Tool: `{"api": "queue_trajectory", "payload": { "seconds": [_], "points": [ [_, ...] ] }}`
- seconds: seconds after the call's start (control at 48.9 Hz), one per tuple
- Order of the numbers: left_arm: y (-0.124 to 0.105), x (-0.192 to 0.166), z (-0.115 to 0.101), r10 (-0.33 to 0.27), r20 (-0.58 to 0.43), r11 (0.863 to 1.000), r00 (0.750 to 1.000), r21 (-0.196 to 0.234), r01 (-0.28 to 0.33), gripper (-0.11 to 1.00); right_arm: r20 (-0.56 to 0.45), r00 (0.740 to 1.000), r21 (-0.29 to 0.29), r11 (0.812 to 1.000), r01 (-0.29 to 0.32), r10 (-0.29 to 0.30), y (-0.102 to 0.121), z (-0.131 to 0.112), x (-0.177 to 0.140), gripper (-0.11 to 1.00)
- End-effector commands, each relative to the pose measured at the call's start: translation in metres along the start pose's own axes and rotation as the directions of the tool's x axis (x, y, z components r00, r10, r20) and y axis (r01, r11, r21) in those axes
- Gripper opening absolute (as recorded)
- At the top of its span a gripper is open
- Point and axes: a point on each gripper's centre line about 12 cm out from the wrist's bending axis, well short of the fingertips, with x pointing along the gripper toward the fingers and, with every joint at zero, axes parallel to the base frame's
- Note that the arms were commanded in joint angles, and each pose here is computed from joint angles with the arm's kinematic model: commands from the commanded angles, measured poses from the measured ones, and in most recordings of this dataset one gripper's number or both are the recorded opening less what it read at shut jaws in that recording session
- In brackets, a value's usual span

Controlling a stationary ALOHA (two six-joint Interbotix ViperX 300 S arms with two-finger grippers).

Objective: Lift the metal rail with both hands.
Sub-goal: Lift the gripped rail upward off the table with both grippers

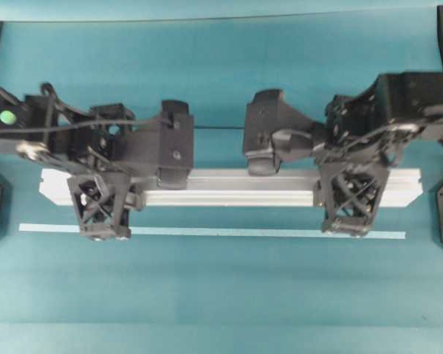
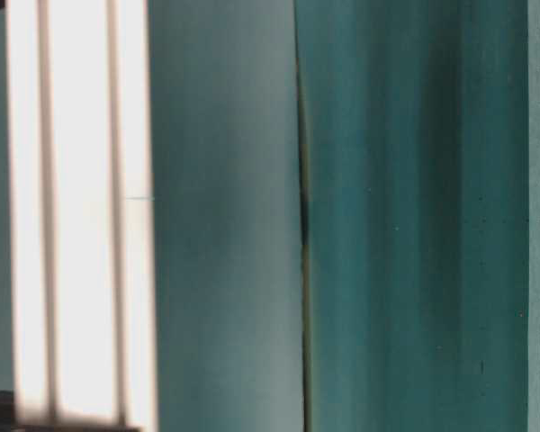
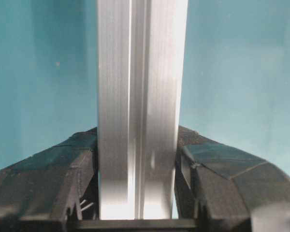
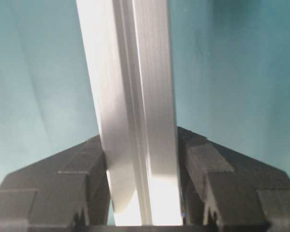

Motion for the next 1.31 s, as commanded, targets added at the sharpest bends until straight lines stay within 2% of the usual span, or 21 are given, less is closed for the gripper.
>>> {"api": "queue_trajectory", "payload": {
  "seconds": [0.0,0.389,0.655,0.839,1.023,1.289],
  "points": [
    [-0.001,-0.036,0.010,-0.004,0.080,1.000,0.997,-0.002,0.004,0.36,0.043,0.999,0.034,0.999,-0.006,0.004,0.000,0.001,-0.019,0.39],
    [0.000,-0.076,0.025,-0.004,0.109,1.000,0.994,-0.002,0.004,0.36,0.085,0.996,0.025,1.000,-0.010,0.008,0.004,0.007,-0.055,0.39],
    [0.001,-0.097,0.029,-0.002,0.095,1.000,0.995,-0.006,0.003,0.36,0.093,0.996,0.054,0.999,-0.002,-0.004,0.006,0.006,-0.078,0.39],
    [0.003,-0.108,0.037,0.001,0.107,1.000,0.994,-0.024,0.002,0.36,0.111,0.994,0.056,0.998,0.008,-0.014,0.007,0.005,-0.094,0.39],
    [0.004,-0.123,0.045,0.001,0.138,1.000,0.990,-0.021,0.002,0.36,0.131,0.991,0.057,0.998,0.019,-0.026,0.006,0.004,-0.107,0.39],
    [0.005,-0.131,0.047,0.007,0.123,1.000,0.992,-0.018,-0.004,0.36,0.170,0.985,0.056,0.998,0.020,-0.029,0.007,0.004,-0.122,0.39]
  ]
}}
